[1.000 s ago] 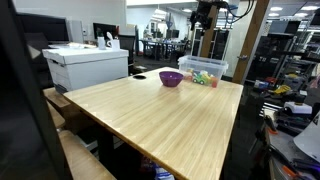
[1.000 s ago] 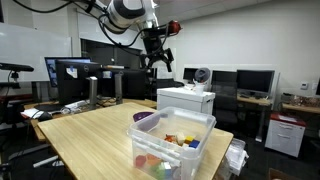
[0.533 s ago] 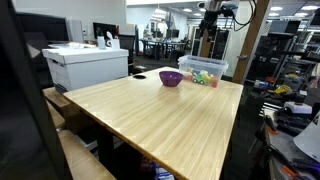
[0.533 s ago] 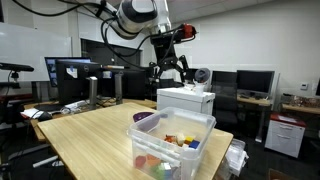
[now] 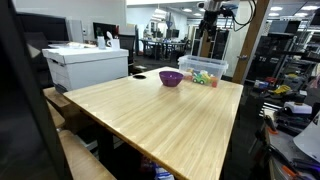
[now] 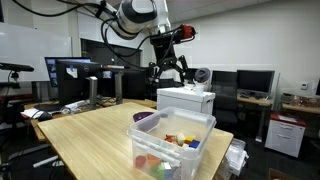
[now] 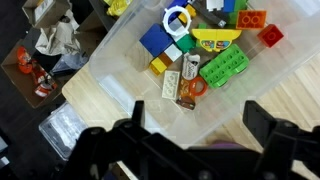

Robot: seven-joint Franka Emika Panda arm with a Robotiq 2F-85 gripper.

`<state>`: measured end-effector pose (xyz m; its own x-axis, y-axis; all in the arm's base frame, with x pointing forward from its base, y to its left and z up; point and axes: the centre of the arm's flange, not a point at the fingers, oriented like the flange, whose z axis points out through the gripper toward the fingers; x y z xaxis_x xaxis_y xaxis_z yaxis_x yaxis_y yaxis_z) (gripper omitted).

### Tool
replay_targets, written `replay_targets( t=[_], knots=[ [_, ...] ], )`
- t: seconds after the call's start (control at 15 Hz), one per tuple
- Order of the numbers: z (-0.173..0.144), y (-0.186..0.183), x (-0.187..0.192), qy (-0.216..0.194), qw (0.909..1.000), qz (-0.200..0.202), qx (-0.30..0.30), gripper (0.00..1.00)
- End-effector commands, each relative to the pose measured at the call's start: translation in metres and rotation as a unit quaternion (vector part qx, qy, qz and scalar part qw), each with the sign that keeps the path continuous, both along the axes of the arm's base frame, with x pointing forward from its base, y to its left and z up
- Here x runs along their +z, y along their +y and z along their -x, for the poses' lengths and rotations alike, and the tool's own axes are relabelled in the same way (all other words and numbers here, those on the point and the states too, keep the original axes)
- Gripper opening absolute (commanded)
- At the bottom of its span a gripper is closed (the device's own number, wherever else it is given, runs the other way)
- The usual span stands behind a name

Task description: Pour the contents in the purple bowl into the clear container

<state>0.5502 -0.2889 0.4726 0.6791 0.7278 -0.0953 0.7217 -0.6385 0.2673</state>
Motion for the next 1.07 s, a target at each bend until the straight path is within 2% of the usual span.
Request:
replay_targets(
  t=[0.0,0.33,0.67,0.8,0.87,1.0],
  knots=[
    [-0.002,-0.005,-0.017,0.001,0.9991,-0.009,-0.042,1.0],
    [-0.005,-0.018,-0.066,0.024,0.9934,-0.024,-0.109,1.0],
    [-0.01,-0.032,-0.098,0.023,0.9826,-0.057,-0.175,1.0],
    [-0.012,-0.034,-0.105,0.024,0.9811,-0.078,-0.176,1.0],
    [-0.005,-0.029,-0.105,0.034,0.9836,-0.064,-0.165,1.0],
    [-0.008,-0.032,-0.108,0.031,0.9823,-0.071,-0.171,1.0]
  ],
)
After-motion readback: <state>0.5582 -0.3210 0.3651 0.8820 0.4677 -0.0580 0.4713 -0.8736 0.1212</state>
